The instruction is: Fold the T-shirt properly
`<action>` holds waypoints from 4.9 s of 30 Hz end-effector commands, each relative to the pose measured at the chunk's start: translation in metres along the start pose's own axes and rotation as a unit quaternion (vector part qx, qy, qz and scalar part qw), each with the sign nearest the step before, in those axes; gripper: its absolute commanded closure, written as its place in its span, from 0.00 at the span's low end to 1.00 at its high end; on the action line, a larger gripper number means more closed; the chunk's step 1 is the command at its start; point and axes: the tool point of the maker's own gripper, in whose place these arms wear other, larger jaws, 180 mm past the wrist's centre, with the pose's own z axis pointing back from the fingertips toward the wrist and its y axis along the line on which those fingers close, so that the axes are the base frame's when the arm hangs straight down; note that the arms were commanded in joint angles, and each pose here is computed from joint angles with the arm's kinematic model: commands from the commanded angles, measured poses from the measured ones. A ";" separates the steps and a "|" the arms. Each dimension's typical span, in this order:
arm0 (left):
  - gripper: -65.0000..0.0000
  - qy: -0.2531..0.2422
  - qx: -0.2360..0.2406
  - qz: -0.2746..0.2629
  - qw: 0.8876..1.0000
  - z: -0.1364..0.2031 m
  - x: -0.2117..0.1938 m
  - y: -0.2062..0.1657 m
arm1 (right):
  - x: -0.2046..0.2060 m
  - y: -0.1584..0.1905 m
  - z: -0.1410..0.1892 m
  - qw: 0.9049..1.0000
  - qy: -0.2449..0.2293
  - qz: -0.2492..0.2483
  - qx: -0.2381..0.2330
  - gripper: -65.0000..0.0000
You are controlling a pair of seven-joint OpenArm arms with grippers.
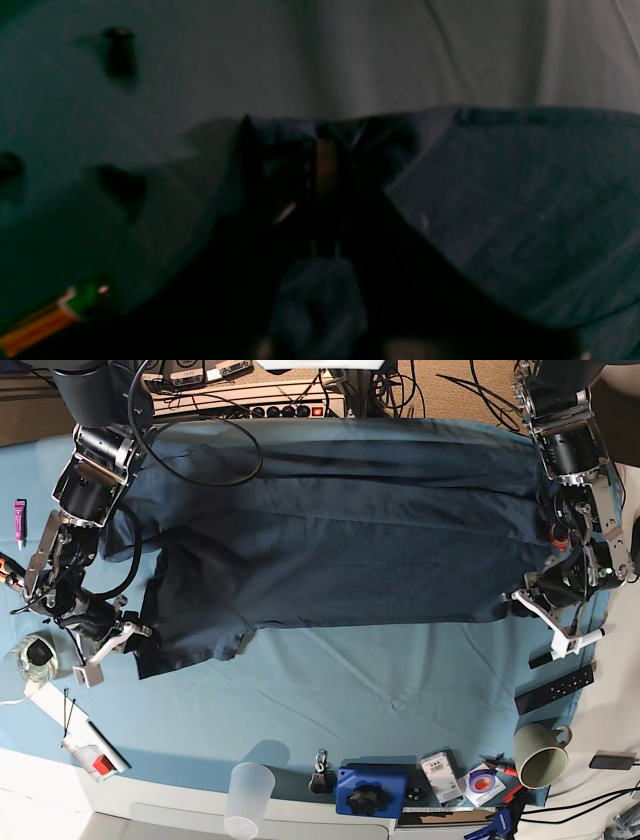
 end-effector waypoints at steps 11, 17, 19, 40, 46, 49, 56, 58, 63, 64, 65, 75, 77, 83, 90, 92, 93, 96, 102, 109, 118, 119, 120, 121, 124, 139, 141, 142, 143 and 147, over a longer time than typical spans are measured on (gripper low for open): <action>1.00 -0.019 0.010 -0.035 0.999 0.027 0.032 -0.010 | 0.014 -0.002 0.009 1.000 -0.019 0.010 -0.002 1.00; 1.00 0.005 0.043 -0.034 0.998 0.042 0.022 0.013 | 0.012 0.013 0.010 0.999 -0.013 -0.004 0.036 1.00; 1.00 0.010 0.038 -0.036 0.999 0.047 0.017 0.015 | 0.013 0.018 0.012 0.999 -0.013 -0.001 0.046 1.00; 1.00 0.030 0.029 -0.089 0.995 0.073 -0.025 -0.001 | -0.037 0.040 0.071 0.996 0.011 0.092 0.012 1.00; 1.00 0.033 0.032 -0.102 0.994 0.080 -0.037 -0.005 | -0.058 0.030 0.089 0.997 0.015 0.070 0.000 1.00; 1.00 0.031 0.045 -0.111 0.992 0.083 -0.036 -0.003 | -0.066 0.029 0.100 0.998 0.013 0.066 -0.005 1.00; 1.00 0.044 0.051 -0.111 0.992 0.087 -0.050 -0.002 | -0.082 0.026 0.124 0.996 0.023 0.077 -0.035 1.00; 1.00 0.046 0.054 -0.112 0.991 0.090 -0.053 -0.001 | -0.088 0.026 0.128 0.996 0.028 0.077 -0.037 1.00; 1.00 0.030 0.083 -0.106 0.990 0.110 -0.053 0.013 | -0.100 0.026 0.130 0.996 0.042 0.073 -0.038 1.00; 1.00 0.025 0.090 -0.102 0.990 0.115 -0.052 0.017 | -0.101 0.025 0.130 0.996 0.044 0.072 -0.038 1.00; 1.00 0.018 0.093 -0.096 0.991 0.120 -0.051 0.020 | -0.102 0.025 0.130 0.996 0.045 0.071 -0.038 1.00; 1.00 0.030 0.039 -0.088 0.995 0.130 -0.073 0.012 | -0.118 0.027 0.134 0.996 0.060 0.061 -0.031 1.00; 1.00 0.027 0.038 -0.088 0.995 0.130 -0.073 0.012 | -0.125 0.027 0.135 0.996 0.067 0.057 -0.032 1.00; 0.93 -0.013 0.000 -0.122 0.992 0.129 -0.060 -0.004 | -0.123 0.027 0.135 0.996 0.065 0.058 -0.031 1.00; 0.54 -0.078 -0.038 -0.123 0.989 0.130 -0.035 -0.019 | -0.123 0.027 0.135 0.996 0.066 0.058 -0.032 1.00; 0.54 -0.078 -0.030 -0.128 0.988 0.128 -0.031 -0.018 | -0.123 0.027 0.135 0.996 0.066 0.058 -0.032 1.00; 0.54 -0.078 -0.031 -0.128 0.988 0.126 -0.030 -0.018 | -0.123 0.027 0.135 0.996 0.066 0.058 -0.032 1.00; 0.54 -0.061 -0.042 -0.124 0.989 0.116 -0.035 -0.020 | -0.123 0.027 0.135 0.996 0.066 0.058 -0.032 1.00; 0.54 0.007 -0.023 -0.104 0.994 0.087 -0.064 -0.010 | -0.123 0.027 0.135 0.996 0.066 0.058 -0.032 1.00; 0.56 0.008 0.001 -0.092 0.996 0.085 -0.060 0.000 | -0.123 0.027 0.135 0.996 0.066 0.058 -0.032 1.00; 0.56 -0.021 -0.017 -0.121 0.992 0.085 -0.049 -0.008 | -0.123 0.027 0.135 0.996 0.066 0.058 -0.032 1.00; 0.56 -0.019 -0.017 -0.121 0.992 0.085 -0.050 -0.008 | -0.123 0.027 0.135 0.996 0.066 0.058 -0.032 1.00; 0.56 -0.014 -0.016 -0.120 0.993 0.085 -0.052 -0.007 | -0.123 0.027 0.135 0.996 0.066 0.058 -0.032 1.00; 0.56 -0.009 -0.016 -0.118 0.993 0.084 -0.054 -0.006 | -0.123 0.027 0.135 0.996 0.066 0.058 -0.032 1.00; 0.56 0.000 -0.017 -0.102 0.995 0.078 -0.061 0.000 | -0.123 0.027 0.135 0.996 0.066 0.058 -0.032 1.00; 0.86 0.010 -0.057 -0.056 0.997 0.065 -0.064 0.000 | -0.123 0.027 0.135 0.996 0.066 0.058 -0.032 1.00; 0.98 0.010 -0.057 -0.056 0.997 0.065 -0.064 0.000 | -0.123 0.027 0.135 0.996 0.066 0.058 -0.032 1.00; 1.00 0.011 -0.057 -0.056 0.997 0.065 -0.064 0.000 | -0.123 0.027 0.135 0.996 0.066 0.058 -0.032 1.00; 1.00 0.011 -0.057 -0.056 0.997 0.065 -0.064 0.000 | -0.123 0.027 0.135 0.996 0.066 0.058 -0.032 1.00; 1.00 0.015 -0.056 -0.057 0.997 0.065 -0.065 0.000 | -0.123 0.027 0.135 0.996 0.066 0.058 -0.032 1.00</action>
